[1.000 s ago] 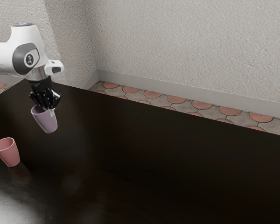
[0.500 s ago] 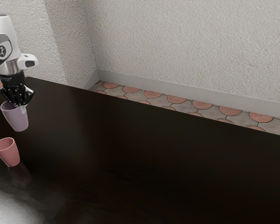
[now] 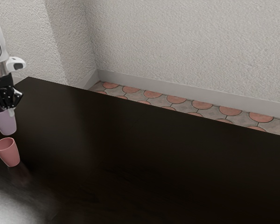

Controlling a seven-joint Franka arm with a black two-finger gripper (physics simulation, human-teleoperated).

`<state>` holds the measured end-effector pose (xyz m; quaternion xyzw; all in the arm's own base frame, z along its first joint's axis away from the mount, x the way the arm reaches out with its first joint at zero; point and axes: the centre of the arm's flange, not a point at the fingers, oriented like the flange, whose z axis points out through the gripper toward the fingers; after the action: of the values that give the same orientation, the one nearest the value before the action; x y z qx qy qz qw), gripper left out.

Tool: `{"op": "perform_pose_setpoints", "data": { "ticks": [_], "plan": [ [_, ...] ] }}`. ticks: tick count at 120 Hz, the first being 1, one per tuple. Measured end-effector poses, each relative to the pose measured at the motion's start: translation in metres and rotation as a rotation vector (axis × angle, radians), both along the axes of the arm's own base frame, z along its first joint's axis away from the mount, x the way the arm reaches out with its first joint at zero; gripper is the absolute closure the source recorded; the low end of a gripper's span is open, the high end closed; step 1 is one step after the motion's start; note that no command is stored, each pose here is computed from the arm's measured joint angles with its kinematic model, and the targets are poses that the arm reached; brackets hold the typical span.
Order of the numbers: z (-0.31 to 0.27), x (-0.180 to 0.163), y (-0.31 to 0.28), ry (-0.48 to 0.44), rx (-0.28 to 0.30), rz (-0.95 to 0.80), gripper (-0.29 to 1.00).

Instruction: Place the right cup onto the left cup

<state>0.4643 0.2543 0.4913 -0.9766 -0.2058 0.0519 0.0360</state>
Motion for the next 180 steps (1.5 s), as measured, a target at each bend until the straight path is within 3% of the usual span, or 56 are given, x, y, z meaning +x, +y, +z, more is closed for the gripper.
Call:
{"op": "perform_pose_setpoints", "data": {
  "ticks": [84,180],
  "plan": [
    [-0.045,-0.012,0.061,0.043,-0.006,0.088,0.79],
    [-0.082,0.006,0.056,0.048,-0.017,0.053,0.79]
  ]
}}
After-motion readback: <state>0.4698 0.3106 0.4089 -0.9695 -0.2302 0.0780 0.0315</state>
